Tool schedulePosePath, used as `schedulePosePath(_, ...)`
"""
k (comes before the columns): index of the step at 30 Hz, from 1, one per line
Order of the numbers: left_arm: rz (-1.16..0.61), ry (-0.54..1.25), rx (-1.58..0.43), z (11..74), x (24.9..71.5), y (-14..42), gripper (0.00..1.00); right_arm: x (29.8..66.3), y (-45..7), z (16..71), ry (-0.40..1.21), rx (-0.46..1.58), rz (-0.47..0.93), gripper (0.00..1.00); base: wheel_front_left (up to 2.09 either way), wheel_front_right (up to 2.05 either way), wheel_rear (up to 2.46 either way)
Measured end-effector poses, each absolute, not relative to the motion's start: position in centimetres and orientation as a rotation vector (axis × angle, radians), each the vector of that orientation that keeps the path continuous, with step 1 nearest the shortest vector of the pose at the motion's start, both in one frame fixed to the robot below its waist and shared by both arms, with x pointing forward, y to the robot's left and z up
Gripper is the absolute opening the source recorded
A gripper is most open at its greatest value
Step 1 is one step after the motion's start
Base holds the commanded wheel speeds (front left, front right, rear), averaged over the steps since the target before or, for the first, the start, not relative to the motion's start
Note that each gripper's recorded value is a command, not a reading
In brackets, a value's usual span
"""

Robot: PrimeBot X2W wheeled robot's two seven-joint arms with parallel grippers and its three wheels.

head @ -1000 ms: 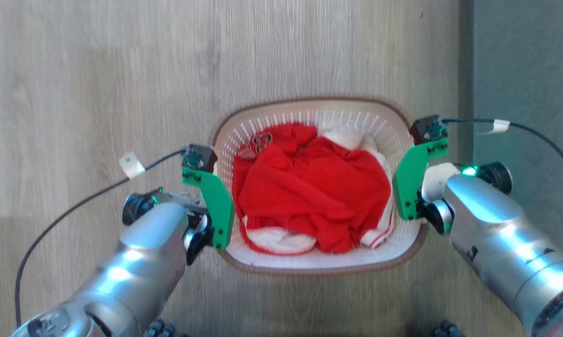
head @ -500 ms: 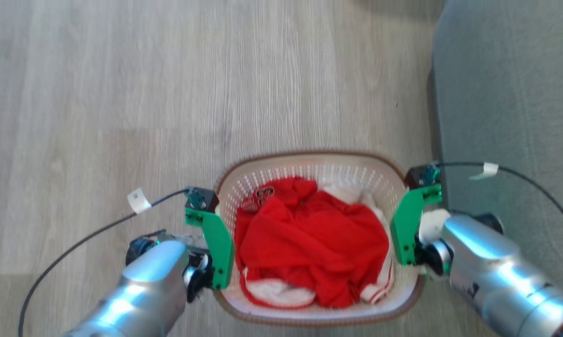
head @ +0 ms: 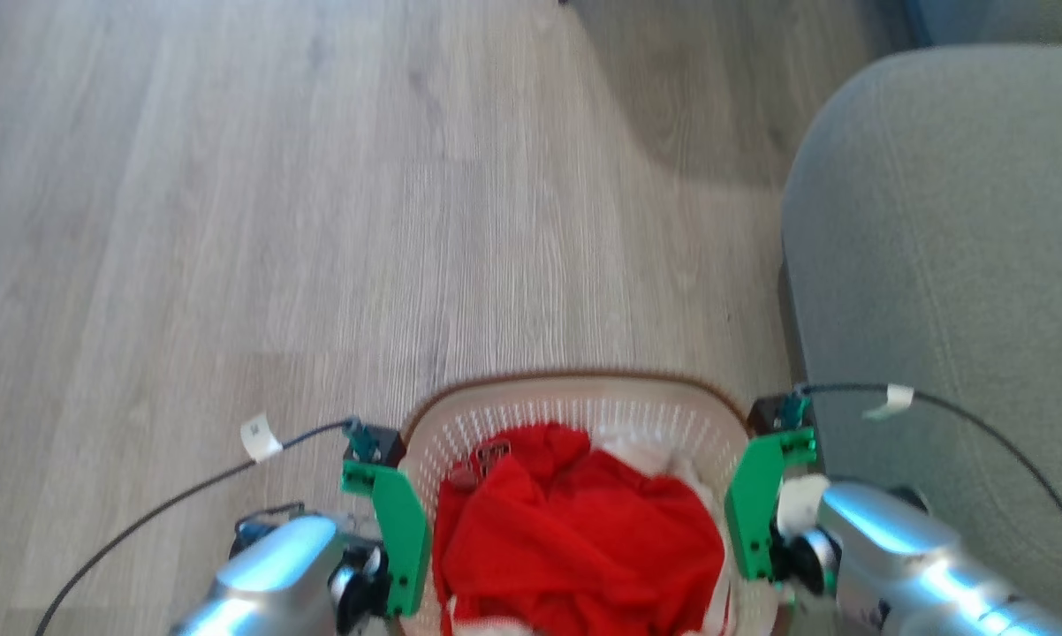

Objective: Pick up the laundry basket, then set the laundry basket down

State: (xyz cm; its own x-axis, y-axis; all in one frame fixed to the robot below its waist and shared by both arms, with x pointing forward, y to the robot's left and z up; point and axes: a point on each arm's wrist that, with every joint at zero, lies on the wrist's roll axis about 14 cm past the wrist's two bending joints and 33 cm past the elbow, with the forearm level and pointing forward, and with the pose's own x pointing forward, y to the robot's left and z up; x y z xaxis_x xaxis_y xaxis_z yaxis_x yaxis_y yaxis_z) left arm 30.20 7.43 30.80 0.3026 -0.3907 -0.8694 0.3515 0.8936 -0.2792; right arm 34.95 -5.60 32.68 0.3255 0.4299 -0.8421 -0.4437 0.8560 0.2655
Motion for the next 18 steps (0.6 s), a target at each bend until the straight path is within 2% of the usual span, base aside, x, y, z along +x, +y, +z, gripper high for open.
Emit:
schedulePosePath(7,-0.495,1.165,-0.024,31.5,28.1,8.1,0.00,32.3,-5.0,33.1,1.102,-0.008,0.580,0.00,0.00,0.00,0.00)
schedulePosePath(18,-0.488,1.149,-0.023,32.0,27.6,8.5,0.00,32.0,-4.6,33.7,1.084,-0.030,0.593,0.00,0.00,0.00,0.00)
